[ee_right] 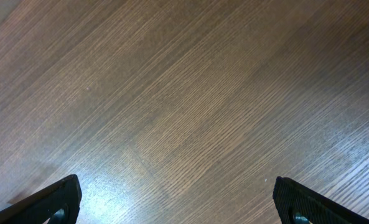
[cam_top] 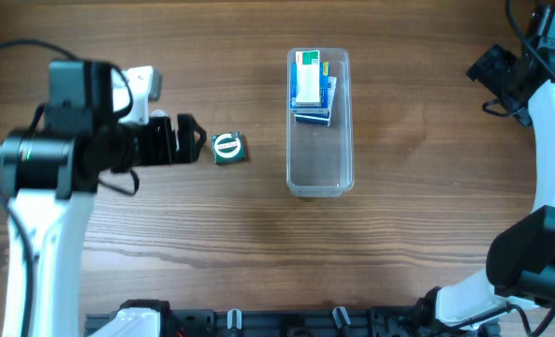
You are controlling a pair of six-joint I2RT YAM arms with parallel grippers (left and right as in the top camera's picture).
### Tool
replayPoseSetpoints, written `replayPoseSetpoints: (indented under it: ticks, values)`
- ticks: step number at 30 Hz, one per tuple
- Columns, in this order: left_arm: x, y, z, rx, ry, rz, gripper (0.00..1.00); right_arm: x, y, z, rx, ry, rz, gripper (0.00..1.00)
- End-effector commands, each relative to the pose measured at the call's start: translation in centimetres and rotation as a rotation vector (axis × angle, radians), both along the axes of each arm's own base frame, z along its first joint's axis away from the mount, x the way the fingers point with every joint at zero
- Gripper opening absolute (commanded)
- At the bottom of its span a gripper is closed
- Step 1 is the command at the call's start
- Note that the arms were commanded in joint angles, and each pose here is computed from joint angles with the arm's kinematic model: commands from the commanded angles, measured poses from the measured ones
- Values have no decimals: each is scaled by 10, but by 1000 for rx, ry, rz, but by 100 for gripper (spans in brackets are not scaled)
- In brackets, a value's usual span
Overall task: Pack container
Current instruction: 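Reach left gripper down to the green Zam-Buk tin and grasp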
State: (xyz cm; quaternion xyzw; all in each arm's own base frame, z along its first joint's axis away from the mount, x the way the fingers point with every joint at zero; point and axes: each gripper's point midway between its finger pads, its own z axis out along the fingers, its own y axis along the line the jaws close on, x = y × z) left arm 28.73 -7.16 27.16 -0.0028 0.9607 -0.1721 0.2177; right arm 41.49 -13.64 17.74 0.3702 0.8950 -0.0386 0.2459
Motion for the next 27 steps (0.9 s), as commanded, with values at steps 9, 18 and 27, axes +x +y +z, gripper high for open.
replayPoseSetpoints:
  ticks: [9, 18, 27]
  values:
    - [21, -24, -61, -23, 312, 222, 99, 0, 3, -8, 11, 16, -4, 100]
    - [50, -32, -130, 191, 392, 369, 100, 0, 3, -8, 11, 16, -4, 100]
    - [85, -44, -188, 246, 390, 235, 100, 0, 3, -8, 12, 16, -4, 100]
